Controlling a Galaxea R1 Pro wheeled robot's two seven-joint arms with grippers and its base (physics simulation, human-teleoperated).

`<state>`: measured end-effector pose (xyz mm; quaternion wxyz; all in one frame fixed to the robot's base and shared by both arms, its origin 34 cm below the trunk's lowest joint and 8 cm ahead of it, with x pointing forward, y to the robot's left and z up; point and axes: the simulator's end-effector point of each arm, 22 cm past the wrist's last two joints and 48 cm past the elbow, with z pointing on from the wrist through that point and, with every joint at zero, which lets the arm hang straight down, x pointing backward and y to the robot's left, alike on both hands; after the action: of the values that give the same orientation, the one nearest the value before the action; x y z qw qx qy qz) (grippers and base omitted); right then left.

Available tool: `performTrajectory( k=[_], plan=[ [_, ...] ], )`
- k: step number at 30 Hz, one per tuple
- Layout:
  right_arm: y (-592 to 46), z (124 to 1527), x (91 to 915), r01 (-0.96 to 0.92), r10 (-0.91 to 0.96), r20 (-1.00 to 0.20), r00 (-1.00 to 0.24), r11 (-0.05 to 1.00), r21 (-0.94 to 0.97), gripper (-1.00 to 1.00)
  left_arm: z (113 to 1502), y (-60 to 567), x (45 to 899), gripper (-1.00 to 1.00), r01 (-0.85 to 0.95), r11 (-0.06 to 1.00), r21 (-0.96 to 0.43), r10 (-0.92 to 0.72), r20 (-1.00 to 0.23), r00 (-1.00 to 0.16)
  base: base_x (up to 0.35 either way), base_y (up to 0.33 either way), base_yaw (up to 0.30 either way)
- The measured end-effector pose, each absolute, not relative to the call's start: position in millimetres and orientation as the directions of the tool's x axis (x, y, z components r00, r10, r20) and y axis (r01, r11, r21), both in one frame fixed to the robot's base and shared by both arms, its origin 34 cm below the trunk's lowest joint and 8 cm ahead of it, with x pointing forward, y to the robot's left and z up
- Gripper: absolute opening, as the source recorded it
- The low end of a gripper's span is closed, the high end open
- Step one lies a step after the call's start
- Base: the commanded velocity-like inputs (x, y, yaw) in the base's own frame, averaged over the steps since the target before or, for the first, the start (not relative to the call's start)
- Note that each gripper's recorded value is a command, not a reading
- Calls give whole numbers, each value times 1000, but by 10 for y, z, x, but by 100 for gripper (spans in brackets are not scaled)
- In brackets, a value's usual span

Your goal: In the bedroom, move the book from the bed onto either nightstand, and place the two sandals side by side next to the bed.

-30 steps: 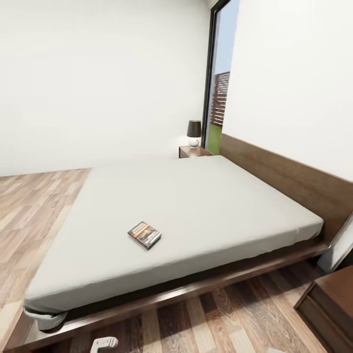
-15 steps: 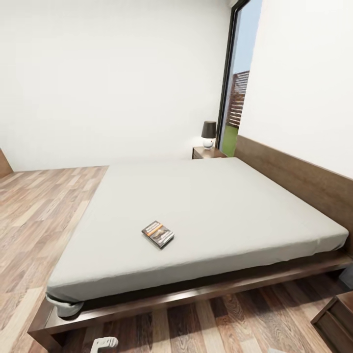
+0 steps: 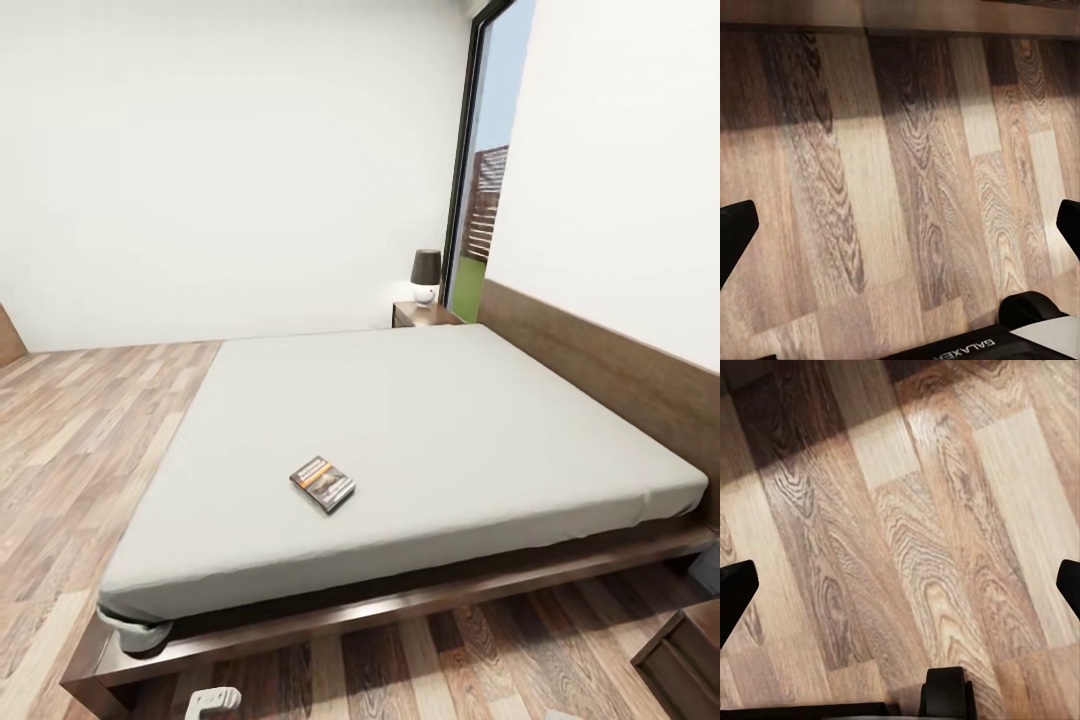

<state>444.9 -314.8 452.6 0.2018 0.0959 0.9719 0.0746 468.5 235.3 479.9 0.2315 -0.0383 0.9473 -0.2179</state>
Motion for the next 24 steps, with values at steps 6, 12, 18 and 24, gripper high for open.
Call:
performTrajectory(
  k=[6,12,18,24],
  plan=[
    [-3148,4633,4456,156,216,-378,-901,971,183,100,4906,2351,4692,100,28,902,-431,-173,-422,-890,0,0,0],
    [-3148,4738,4461,155,215,-377,-901,971,183,100,5011,2352,4698,100,28,902,-431,-173,-422,-890,0,0,0],
    [-3152,4839,4462,155,214,-376,-902,971,180,100,5114,2353,4703,100,28,902,-431,-173,-421,-890,0,0,0],
    [-3156,4939,4464,154,212,-376,-902,972,178,100,5215,2351,4706,100,28,902,-431,-173,-421,-890,0,0,0]
  ],
)
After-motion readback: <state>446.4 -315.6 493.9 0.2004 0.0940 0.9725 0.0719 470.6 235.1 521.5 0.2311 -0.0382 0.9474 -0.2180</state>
